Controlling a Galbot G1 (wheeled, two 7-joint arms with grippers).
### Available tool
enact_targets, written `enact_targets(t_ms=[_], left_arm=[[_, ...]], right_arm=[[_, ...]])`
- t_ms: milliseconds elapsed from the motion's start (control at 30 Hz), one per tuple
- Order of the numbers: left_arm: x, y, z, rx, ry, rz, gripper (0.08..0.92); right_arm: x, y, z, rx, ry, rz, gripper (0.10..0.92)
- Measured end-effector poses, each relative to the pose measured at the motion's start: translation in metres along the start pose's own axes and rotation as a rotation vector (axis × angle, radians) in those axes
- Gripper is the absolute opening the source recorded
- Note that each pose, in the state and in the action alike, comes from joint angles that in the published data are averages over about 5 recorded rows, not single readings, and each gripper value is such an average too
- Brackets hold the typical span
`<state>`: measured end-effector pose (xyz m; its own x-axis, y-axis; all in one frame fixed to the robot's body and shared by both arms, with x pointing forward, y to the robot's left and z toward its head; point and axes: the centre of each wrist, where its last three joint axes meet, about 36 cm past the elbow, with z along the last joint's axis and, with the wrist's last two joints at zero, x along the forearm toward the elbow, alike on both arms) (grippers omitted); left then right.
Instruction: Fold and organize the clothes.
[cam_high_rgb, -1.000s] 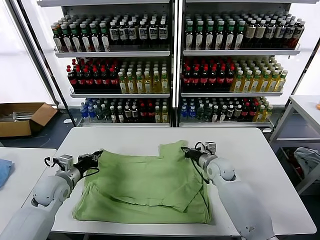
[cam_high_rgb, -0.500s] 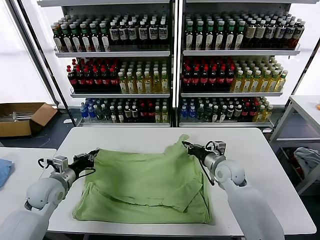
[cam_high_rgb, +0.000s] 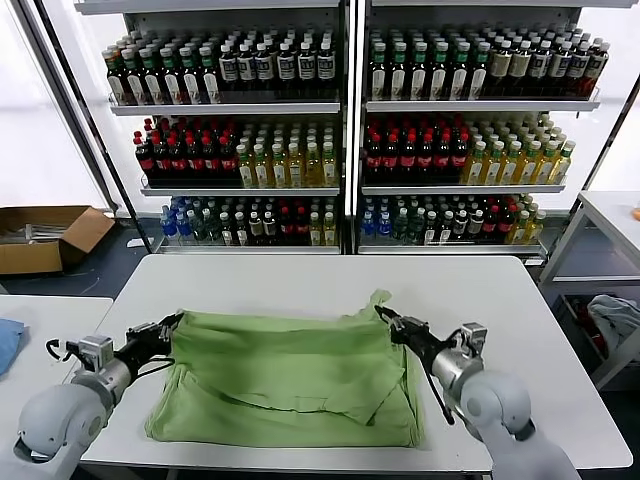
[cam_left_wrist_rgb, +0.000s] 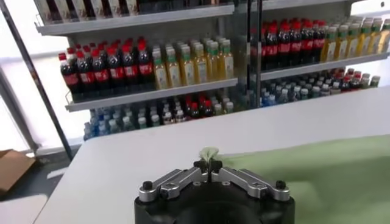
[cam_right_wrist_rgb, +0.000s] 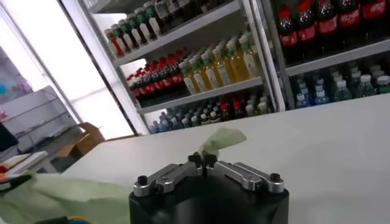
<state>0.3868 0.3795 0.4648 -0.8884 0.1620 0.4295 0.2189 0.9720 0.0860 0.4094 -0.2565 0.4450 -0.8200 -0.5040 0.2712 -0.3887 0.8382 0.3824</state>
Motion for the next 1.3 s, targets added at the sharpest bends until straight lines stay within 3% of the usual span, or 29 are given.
enact_targets(t_ms=[367, 633, 800, 1067, 1167, 1300], left_arm=[[0.036, -0.023, 0.044, -0.018, 0.113, 0.012, 0.092], [0.05, -0.023, 0.055, -0.038, 0.173, -0.04, 0.293], [0.06, -0.014, 0.051, -0.037, 0.17, -0.089, 0.431], [0.068, -0.016, 0.041, 0.064, 0.103, -0.147, 0.665], [0.066, -0.024, 0.046, 0.112, 0.103, -0.17, 0.751], [0.059, -0.042, 0.059, 0.177, 0.129, -0.199, 0.811]], right_arm=[[0.071, 0.032, 0.054, 0.038, 0.071, 0.076, 0.126], [0.098, 0.033, 0.059, 0.098, 0.082, 0.127, 0.342], [0.109, 0.021, 0.051, 0.143, 0.047, 0.149, 0.48], [0.127, 0.0, 0.039, 0.203, -0.035, 0.207, 0.714], [0.133, -0.003, 0.037, 0.219, -0.055, 0.226, 0.788], [0.143, -0.005, 0.035, 0.237, -0.072, 0.243, 0.819]])
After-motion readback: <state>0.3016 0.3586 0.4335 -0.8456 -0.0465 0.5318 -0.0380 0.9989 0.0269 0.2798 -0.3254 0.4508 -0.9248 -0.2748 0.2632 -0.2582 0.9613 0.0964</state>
